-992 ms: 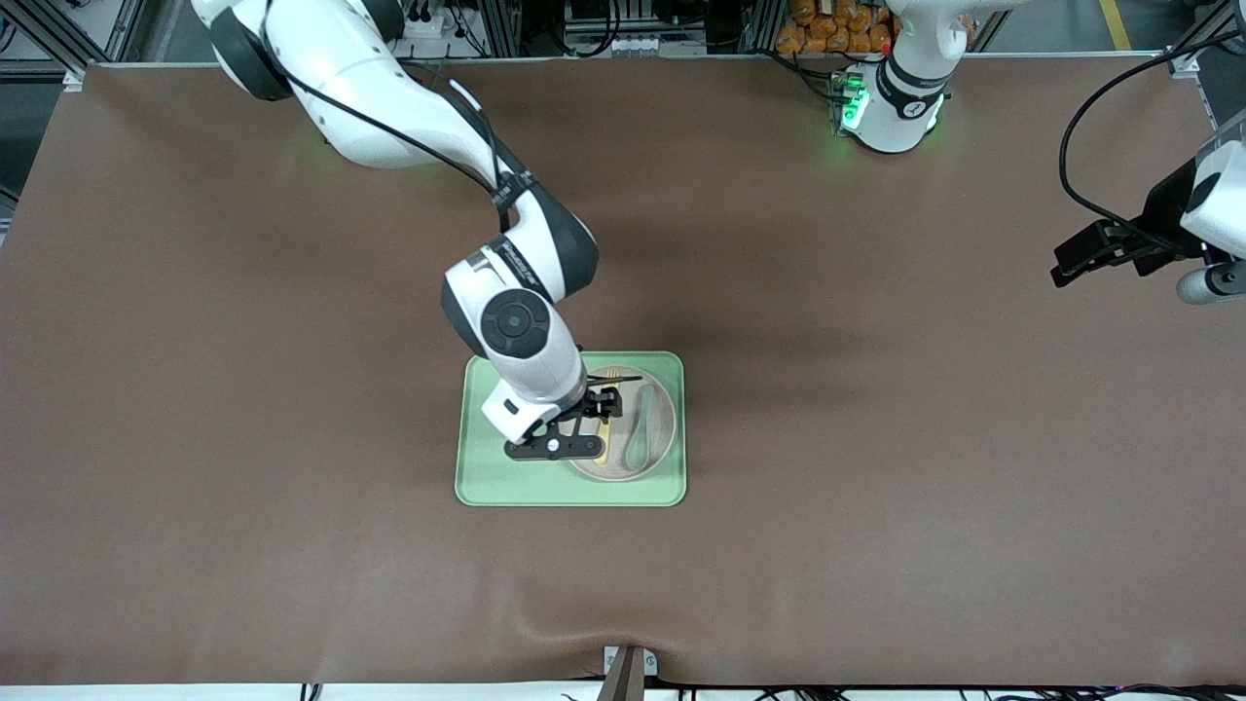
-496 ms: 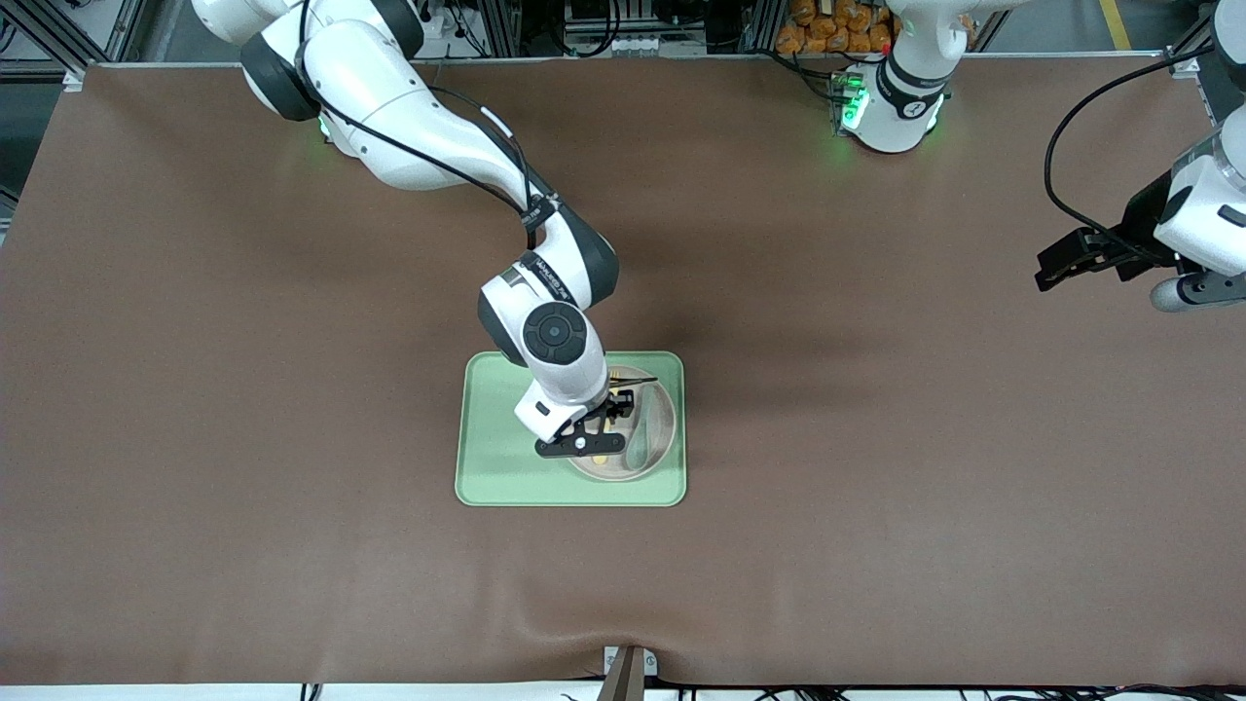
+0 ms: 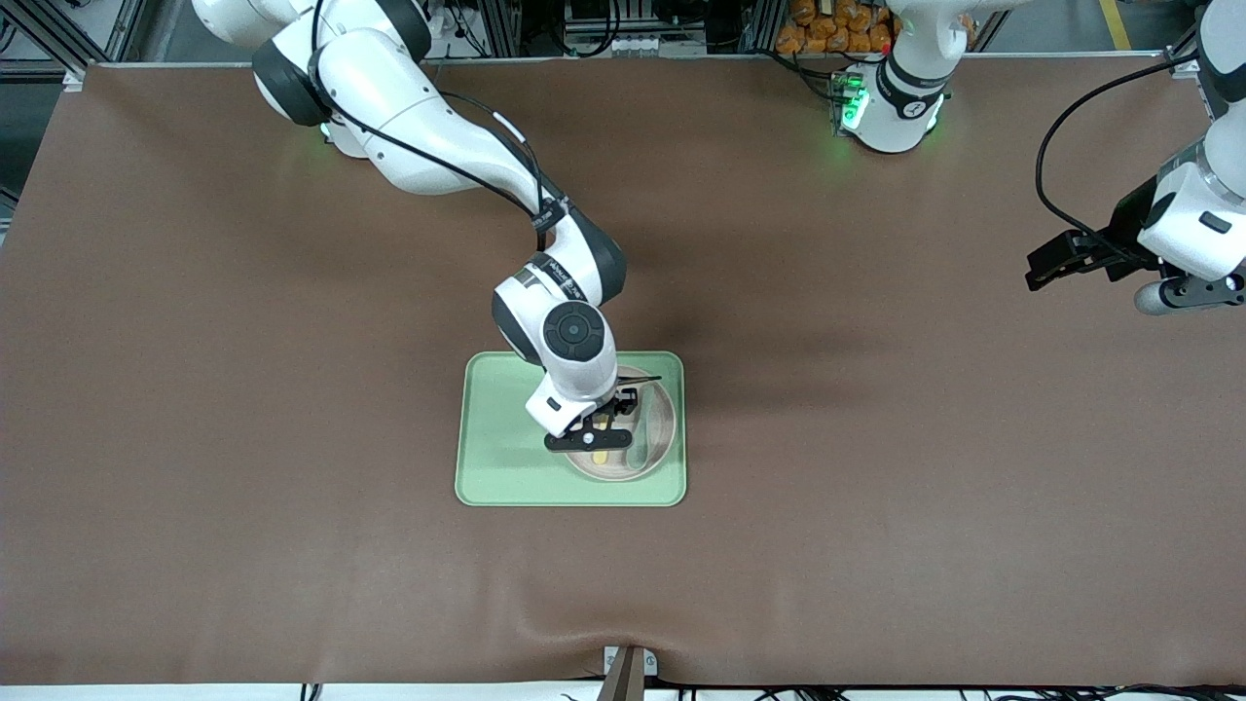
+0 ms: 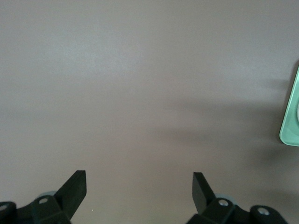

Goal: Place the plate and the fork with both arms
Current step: 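Close the right gripper on the yellow fork's handle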

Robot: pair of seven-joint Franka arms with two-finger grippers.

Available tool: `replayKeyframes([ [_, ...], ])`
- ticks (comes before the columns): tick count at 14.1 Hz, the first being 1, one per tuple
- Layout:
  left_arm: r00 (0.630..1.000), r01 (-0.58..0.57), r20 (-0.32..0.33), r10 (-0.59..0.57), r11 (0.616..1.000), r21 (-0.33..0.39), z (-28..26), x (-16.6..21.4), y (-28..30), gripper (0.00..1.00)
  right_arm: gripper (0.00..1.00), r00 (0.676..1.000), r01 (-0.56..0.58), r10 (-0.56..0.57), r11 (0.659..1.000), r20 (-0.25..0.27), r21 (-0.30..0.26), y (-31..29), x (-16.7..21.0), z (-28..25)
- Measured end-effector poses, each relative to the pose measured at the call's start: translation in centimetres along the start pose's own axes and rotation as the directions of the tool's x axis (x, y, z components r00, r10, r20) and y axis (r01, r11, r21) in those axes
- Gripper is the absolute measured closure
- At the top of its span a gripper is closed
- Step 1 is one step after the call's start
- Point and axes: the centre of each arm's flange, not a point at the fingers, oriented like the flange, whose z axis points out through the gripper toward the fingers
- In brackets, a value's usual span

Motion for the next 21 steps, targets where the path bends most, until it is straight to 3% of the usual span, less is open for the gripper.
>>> replayKeyframes([
  [20,1.0,0.0,0.023,0.0,1.0,0.005,1.1,-0.4,-0.1,0.0,0.64,0.999,-0.041,0.041,0.999,0.005,0.0,-0.9,-0.9,1.7],
  [21,1.0,0.0,0.023,0.0,1.0,0.005,1.1,-0.4,-0.1,0.0,0.72,0.999,-0.04,0.04,0.999,0.007,-0.001,-1.0,-0.9,1.8],
])
